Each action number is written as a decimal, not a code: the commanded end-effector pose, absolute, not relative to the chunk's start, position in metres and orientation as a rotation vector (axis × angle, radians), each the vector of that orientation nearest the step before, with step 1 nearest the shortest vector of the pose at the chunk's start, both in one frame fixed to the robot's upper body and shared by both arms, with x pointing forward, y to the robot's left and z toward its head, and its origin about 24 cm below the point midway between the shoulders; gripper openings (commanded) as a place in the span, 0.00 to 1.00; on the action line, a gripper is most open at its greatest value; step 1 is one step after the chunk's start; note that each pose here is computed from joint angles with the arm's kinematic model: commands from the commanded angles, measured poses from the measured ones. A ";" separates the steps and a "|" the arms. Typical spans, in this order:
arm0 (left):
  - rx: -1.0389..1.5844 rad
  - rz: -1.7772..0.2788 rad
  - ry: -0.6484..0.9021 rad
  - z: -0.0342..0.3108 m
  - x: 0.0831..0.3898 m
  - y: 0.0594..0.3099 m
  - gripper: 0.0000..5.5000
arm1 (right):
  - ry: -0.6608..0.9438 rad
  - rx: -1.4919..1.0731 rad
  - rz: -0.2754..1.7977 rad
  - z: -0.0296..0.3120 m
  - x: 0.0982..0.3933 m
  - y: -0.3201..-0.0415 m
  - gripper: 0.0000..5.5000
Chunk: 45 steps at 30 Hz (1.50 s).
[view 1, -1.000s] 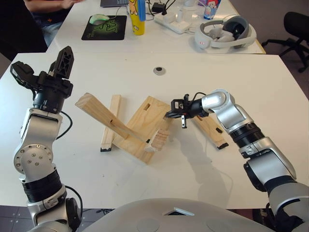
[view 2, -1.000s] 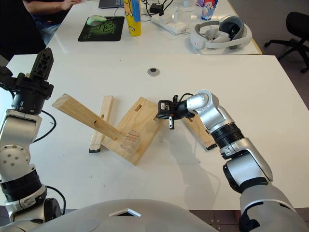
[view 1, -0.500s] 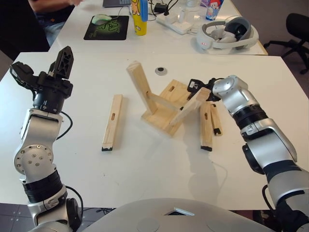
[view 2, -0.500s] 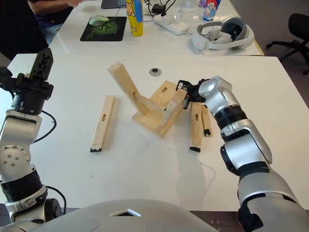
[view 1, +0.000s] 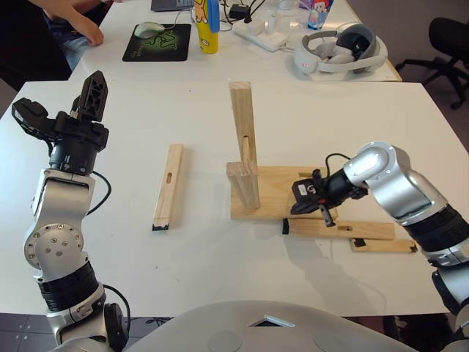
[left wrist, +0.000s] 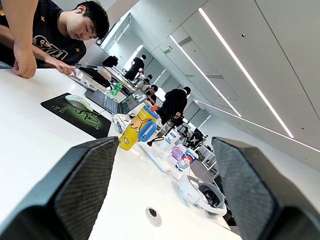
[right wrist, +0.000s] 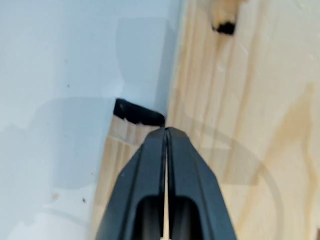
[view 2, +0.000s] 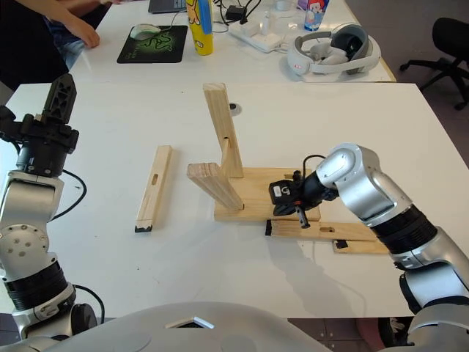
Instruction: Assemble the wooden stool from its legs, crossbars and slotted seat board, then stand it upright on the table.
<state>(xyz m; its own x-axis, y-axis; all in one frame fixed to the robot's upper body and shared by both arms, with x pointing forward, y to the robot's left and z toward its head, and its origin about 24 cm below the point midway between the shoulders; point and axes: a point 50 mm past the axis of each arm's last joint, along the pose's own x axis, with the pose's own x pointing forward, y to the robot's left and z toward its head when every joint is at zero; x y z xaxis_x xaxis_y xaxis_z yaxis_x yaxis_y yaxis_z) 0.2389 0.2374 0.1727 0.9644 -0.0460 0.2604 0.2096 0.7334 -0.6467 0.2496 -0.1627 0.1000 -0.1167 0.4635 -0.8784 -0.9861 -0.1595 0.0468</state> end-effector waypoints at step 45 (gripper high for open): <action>0.097 -0.951 0.491 0.056 0.251 0.128 0.27 | 0.621 -0.757 0.646 0.071 0.379 -0.188 0.00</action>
<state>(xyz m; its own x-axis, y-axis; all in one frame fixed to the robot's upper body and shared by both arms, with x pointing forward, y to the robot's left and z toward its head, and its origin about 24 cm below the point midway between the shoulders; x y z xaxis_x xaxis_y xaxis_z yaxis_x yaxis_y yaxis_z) 0.2425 0.1238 0.0615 0.4583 -0.7832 -0.4202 0.8110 0.5619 -0.1628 0.3832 -0.1874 0.0787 0.6810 0.2951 -0.6702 -0.6851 0.5799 -0.4408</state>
